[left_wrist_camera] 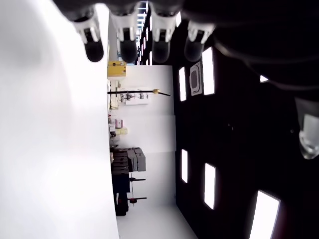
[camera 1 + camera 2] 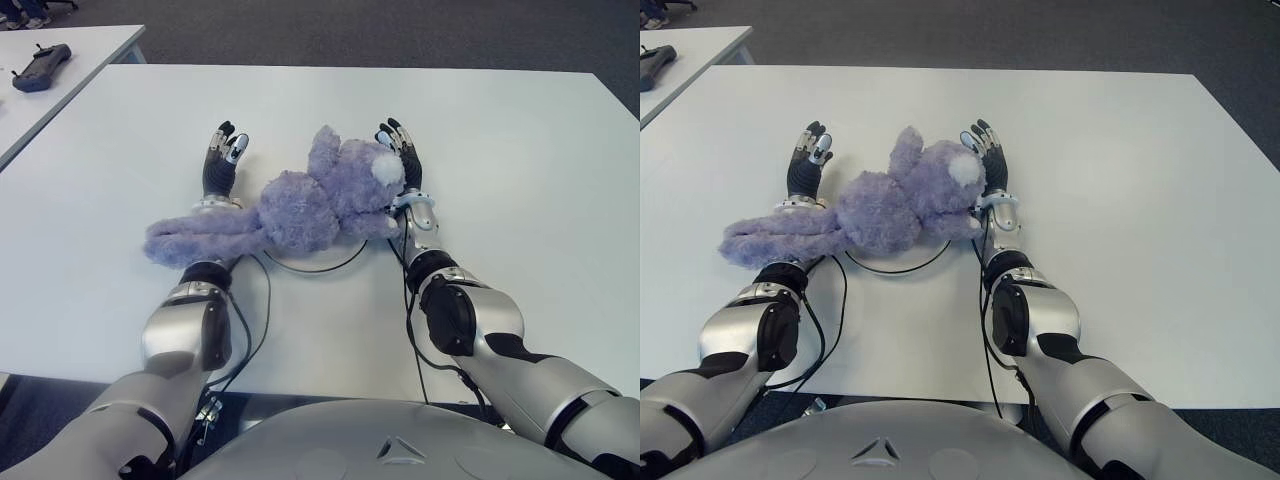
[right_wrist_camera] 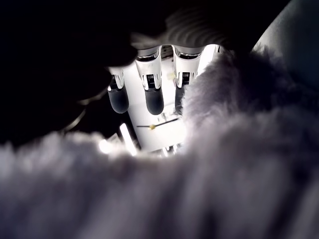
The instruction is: Put the doll into the plate.
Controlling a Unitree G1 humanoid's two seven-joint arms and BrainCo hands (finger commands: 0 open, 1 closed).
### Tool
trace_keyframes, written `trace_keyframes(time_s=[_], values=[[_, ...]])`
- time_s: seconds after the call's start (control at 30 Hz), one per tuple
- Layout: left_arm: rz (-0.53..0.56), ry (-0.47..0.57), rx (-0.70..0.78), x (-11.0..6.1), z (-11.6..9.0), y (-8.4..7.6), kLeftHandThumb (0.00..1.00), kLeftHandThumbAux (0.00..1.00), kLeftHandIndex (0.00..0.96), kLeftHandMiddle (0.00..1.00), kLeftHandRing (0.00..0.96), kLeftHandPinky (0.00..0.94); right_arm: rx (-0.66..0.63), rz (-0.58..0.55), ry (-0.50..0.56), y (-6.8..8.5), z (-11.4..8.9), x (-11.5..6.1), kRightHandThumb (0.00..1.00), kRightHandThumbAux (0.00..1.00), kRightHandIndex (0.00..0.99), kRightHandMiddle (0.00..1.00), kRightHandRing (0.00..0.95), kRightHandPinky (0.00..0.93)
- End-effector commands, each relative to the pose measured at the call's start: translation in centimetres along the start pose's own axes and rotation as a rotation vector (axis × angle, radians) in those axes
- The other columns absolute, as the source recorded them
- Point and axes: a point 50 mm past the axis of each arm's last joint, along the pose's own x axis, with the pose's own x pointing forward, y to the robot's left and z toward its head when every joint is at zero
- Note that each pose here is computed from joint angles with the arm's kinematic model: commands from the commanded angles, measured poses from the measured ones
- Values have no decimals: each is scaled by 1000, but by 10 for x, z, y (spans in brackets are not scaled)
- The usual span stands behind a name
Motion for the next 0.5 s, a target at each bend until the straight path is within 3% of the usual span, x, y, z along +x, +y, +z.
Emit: trace_keyframes(time_s=[0.03, 0.5], values=[[57, 460, -94, -120, -114, 2, 0, 412, 0, 0, 0, 0, 125, -100, 388, 10, -103, -85, 0, 546, 100, 111, 93, 94], [66, 449, -127, -122, -114, 4, 0, 412, 0, 9, 0, 0, 90, -100, 386, 11, -104, -86, 0, 517, 104, 114, 97, 94]])
